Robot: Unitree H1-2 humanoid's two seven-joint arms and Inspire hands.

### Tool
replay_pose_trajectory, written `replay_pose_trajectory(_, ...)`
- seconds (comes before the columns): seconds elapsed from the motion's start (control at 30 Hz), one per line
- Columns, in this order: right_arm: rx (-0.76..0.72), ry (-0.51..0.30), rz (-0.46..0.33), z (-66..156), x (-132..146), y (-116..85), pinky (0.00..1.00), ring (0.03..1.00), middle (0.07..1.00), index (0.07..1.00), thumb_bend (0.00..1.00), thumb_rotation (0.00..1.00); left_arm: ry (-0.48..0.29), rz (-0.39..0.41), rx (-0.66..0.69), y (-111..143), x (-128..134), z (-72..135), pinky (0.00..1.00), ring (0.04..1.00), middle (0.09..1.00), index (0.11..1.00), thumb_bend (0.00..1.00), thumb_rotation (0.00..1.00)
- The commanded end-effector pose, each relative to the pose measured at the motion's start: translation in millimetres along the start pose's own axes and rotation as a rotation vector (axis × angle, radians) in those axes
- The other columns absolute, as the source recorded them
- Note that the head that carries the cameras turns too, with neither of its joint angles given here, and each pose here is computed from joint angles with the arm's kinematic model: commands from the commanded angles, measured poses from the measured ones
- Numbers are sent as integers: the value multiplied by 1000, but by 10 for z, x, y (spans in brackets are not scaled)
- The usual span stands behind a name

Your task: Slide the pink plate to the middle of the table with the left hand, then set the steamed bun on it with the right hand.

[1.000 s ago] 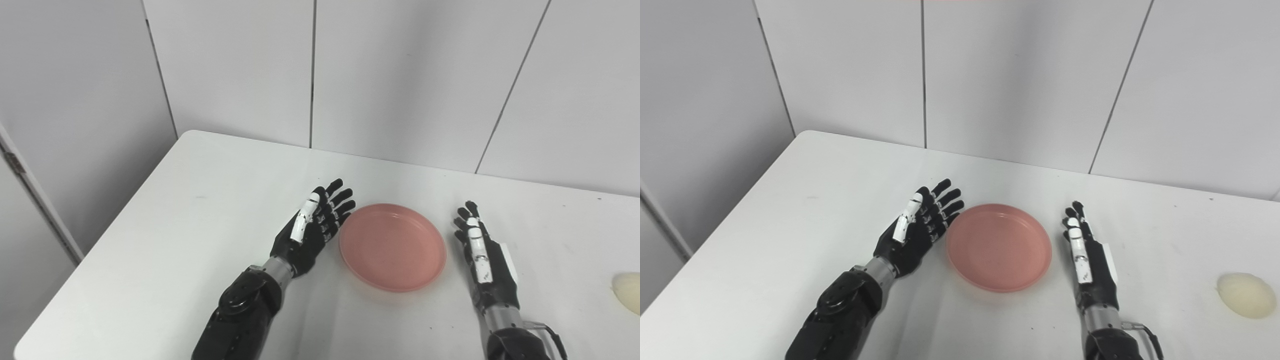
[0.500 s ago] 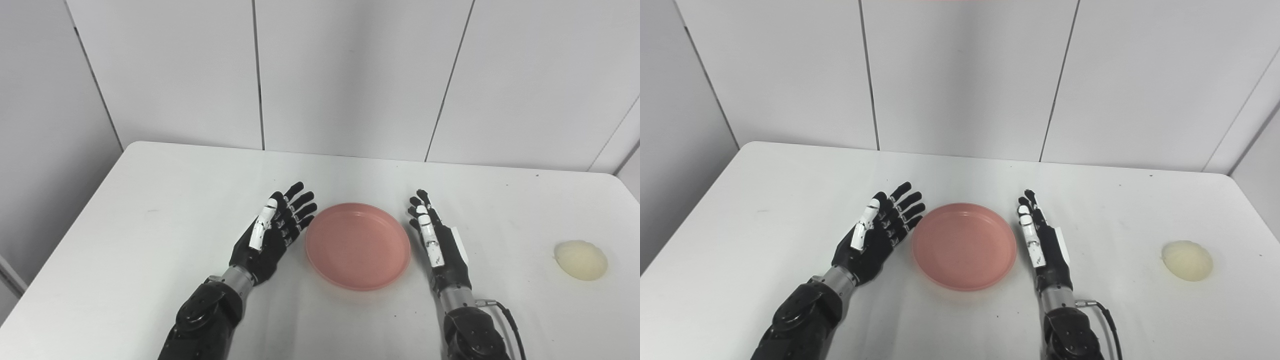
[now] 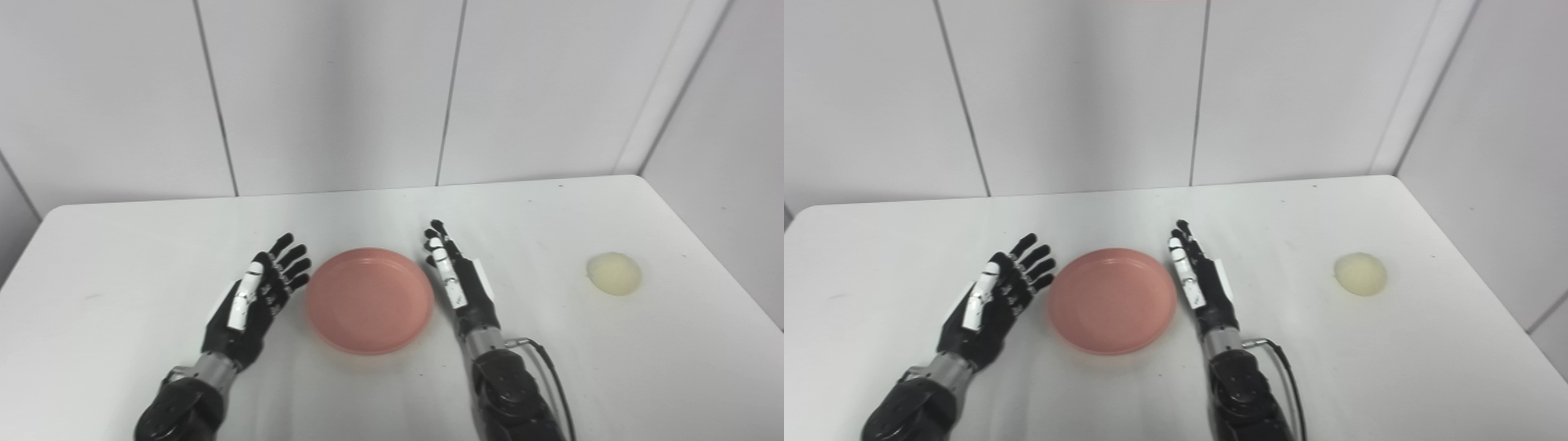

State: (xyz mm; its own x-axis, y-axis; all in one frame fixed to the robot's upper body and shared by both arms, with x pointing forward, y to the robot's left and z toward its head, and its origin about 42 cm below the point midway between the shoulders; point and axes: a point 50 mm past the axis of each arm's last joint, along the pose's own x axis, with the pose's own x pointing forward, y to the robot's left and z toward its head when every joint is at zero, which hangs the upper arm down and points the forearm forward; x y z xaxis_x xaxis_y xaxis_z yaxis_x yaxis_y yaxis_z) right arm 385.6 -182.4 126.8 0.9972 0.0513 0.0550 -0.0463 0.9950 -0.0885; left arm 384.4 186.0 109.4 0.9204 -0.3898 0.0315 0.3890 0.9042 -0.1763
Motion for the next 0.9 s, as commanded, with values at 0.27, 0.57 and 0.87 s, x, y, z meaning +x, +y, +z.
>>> replay_pose_trajectory(0.27,-105,-120,-8,71,-29,13,862,889,898,925,486,1000,124,165,108,345,-514,-653,885,895,913,928,533,984)
replay_pose_trajectory(0.57,-245,-305,-52,588,38,-306,855,895,925,912,557,1000,126,170,119,514,-533,-776,855,879,899,910,555,952)
replay_pose_trajectory(0.87,-560,-426,-200,1165,-102,-722,778,854,877,866,682,968,138,173,111,641,-549,-879,829,858,882,892,558,925)
